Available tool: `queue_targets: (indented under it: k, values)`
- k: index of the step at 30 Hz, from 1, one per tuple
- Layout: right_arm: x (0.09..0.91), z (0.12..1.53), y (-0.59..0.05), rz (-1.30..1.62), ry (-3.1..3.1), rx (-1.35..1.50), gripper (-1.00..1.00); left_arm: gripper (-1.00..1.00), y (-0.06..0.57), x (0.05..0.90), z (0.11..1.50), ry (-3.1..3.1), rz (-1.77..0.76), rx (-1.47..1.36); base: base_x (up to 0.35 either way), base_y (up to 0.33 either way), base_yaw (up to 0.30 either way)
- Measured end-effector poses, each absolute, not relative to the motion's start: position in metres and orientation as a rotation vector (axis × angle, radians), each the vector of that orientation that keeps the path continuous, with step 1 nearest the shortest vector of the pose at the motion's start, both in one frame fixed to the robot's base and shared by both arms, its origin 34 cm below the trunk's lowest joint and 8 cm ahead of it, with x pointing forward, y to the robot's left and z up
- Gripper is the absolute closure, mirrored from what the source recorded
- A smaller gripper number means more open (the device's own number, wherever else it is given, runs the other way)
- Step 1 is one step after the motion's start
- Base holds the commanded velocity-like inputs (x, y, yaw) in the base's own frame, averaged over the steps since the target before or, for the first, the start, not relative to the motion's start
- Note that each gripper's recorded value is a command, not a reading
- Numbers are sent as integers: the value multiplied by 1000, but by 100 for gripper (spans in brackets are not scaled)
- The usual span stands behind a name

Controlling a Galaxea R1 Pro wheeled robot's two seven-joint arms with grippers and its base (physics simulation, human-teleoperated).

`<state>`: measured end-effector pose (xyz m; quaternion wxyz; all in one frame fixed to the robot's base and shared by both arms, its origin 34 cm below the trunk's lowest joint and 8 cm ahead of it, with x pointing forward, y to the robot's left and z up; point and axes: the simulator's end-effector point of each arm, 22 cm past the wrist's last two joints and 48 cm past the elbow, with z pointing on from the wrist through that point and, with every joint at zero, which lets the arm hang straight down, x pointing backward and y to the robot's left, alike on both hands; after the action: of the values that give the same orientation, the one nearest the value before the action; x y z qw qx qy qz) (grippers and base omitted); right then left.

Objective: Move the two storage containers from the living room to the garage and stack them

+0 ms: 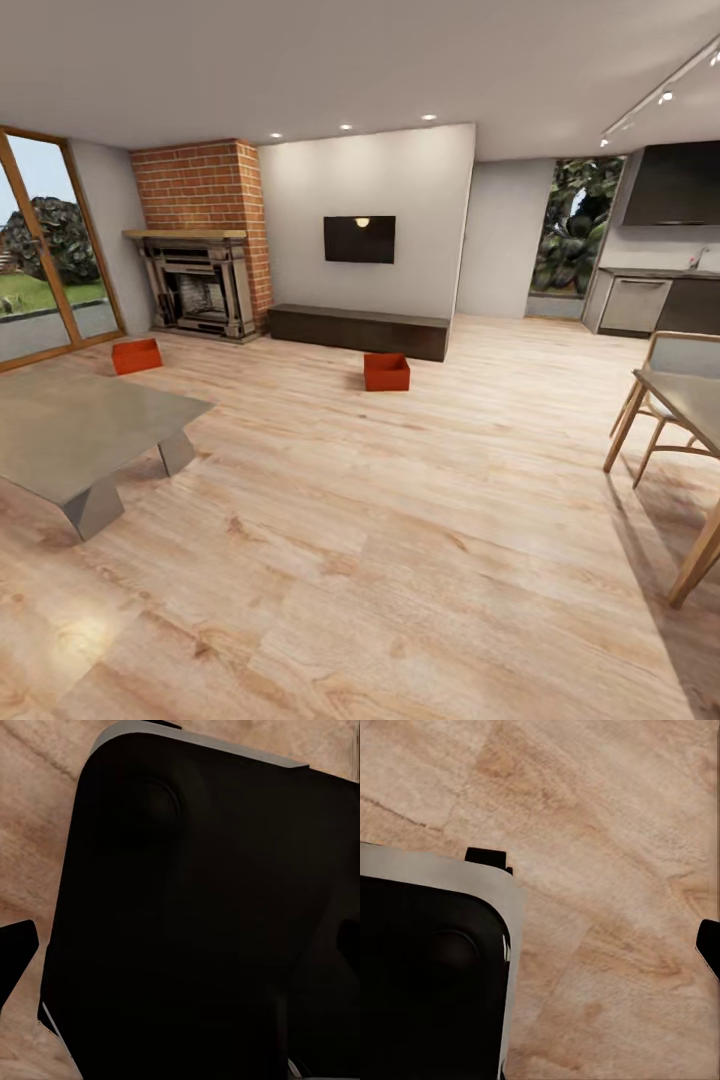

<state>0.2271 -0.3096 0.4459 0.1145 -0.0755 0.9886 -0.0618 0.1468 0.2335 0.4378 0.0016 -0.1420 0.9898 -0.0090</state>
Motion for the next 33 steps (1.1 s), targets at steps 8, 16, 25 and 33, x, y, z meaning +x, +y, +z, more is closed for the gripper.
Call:
queue_targets:
  k: [8,16,25,33]
  values:
    - [227,446,-310,-183,2900,-222,-100,-100,234,147,438,3107,-28,-446,321,-1,0]
    - [227,446,-310,-182,2901,-226,-100,-100,234,147,438,3106,-28,-445,322,0,0]
    - [227,446,-310,-183,2899,-225,-100,-100,233,147,438,3106,-30,-443,322,0,0]
    - [227,446,-310,-184,2897,-224,-100,-100,231,147,438,3105,-32,-443,322,0,0]
